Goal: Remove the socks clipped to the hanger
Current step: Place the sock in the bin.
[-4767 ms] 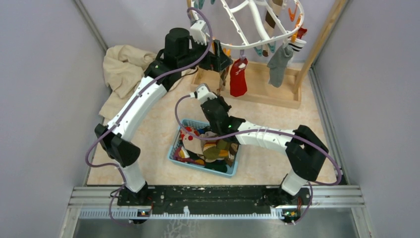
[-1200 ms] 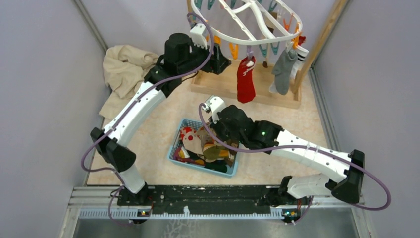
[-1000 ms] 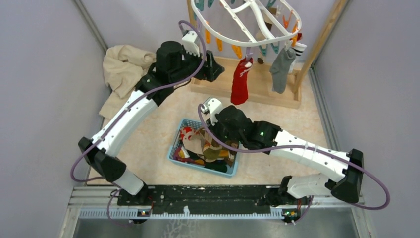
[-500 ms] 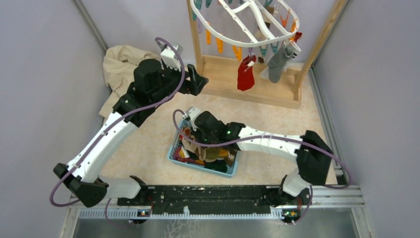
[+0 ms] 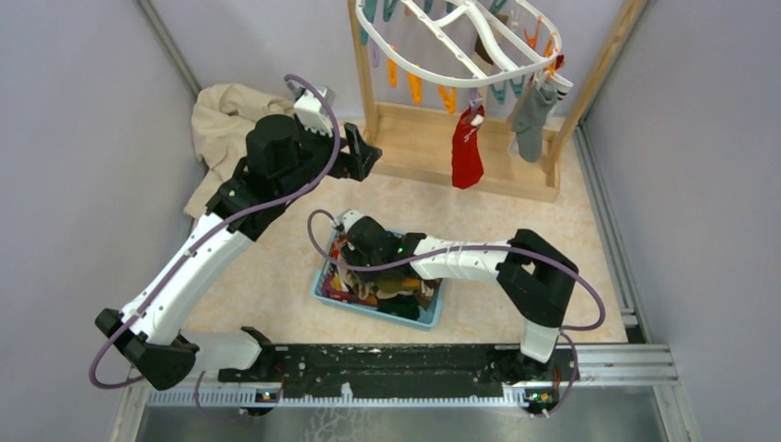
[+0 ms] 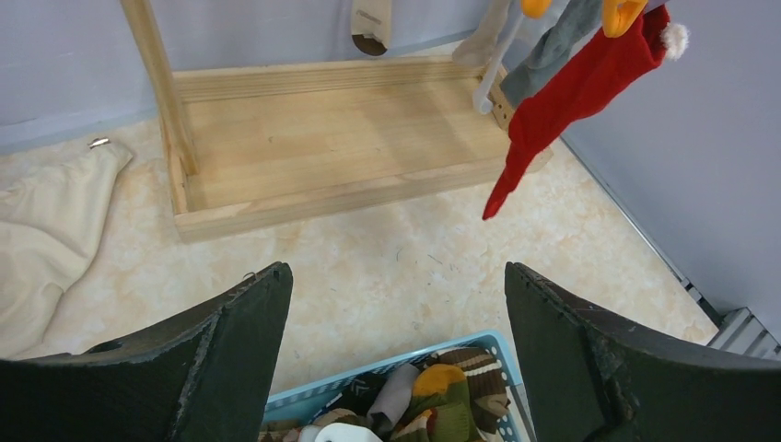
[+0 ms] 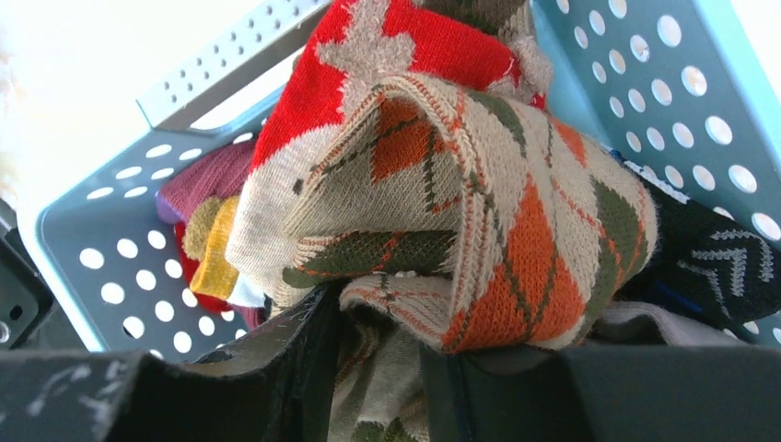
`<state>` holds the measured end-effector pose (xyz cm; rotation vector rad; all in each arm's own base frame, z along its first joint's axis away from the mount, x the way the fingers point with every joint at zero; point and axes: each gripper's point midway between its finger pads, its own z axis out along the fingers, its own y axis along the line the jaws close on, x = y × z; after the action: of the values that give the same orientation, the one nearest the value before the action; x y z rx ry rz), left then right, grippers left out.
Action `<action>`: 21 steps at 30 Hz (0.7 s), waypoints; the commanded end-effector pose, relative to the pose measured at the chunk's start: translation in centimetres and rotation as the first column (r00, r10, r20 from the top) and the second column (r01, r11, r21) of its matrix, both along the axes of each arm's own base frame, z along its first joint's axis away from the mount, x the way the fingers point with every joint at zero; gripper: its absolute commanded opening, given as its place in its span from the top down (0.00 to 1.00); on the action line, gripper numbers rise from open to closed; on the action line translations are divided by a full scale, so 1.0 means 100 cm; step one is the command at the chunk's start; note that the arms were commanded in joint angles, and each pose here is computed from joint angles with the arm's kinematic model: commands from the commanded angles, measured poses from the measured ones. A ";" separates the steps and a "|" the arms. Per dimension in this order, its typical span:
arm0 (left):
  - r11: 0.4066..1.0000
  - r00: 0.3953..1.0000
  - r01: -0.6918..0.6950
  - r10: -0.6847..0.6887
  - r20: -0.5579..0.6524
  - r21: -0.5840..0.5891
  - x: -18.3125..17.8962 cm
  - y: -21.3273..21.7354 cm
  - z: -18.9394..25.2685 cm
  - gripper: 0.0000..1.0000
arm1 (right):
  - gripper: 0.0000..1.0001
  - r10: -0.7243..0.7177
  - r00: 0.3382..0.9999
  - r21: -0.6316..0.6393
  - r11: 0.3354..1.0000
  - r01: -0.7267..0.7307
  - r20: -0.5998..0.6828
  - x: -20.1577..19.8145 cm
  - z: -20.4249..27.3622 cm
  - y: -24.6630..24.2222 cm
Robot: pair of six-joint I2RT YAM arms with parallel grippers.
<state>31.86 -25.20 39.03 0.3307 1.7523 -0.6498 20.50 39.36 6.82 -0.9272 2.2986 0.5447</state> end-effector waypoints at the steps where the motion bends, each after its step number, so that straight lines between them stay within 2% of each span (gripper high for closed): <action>1: 1.000 1.000 -0.007 0.007 0.016 -0.003 -0.004 0.004 0.005 0.09 | 0.62 -0.045 0.997 -0.201 0.979 0.032 -0.056 -0.011 -0.062 -0.030; 5: 1.000 1.000 -0.010 0.010 0.019 0.000 -0.004 0.005 0.005 0.09 | 0.55 -0.044 0.999 -0.176 0.983 0.045 0.010 -0.008 -0.030 -0.036; 11: 1.000 1.000 -0.008 0.008 0.023 -0.003 -0.003 0.004 0.006 0.09 | 0.39 -0.020 0.995 0.029 0.999 0.017 0.098 -0.010 0.067 -0.032; 15: 1.000 1.000 -0.007 0.008 0.025 -0.005 -0.003 0.004 0.008 0.09 | 0.33 -0.022 0.989 0.140 0.990 0.001 0.148 -0.014 0.122 -0.036; 18: 1.000 1.000 -0.003 0.003 0.024 -0.008 -0.004 0.003 0.009 0.09 | 0.32 -0.037 0.986 0.135 0.991 0.016 0.160 -0.014 0.132 -0.045; 21: 1.000 1.000 -0.001 0.002 0.023 -0.010 -0.004 0.003 0.009 0.09 | 0.32 -0.065 0.984 0.096 0.994 0.050 0.164 -0.012 0.122 -0.056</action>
<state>31.92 -25.07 39.01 0.3258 1.7534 -0.6424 19.30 34.81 18.91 -0.8279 2.1159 0.5865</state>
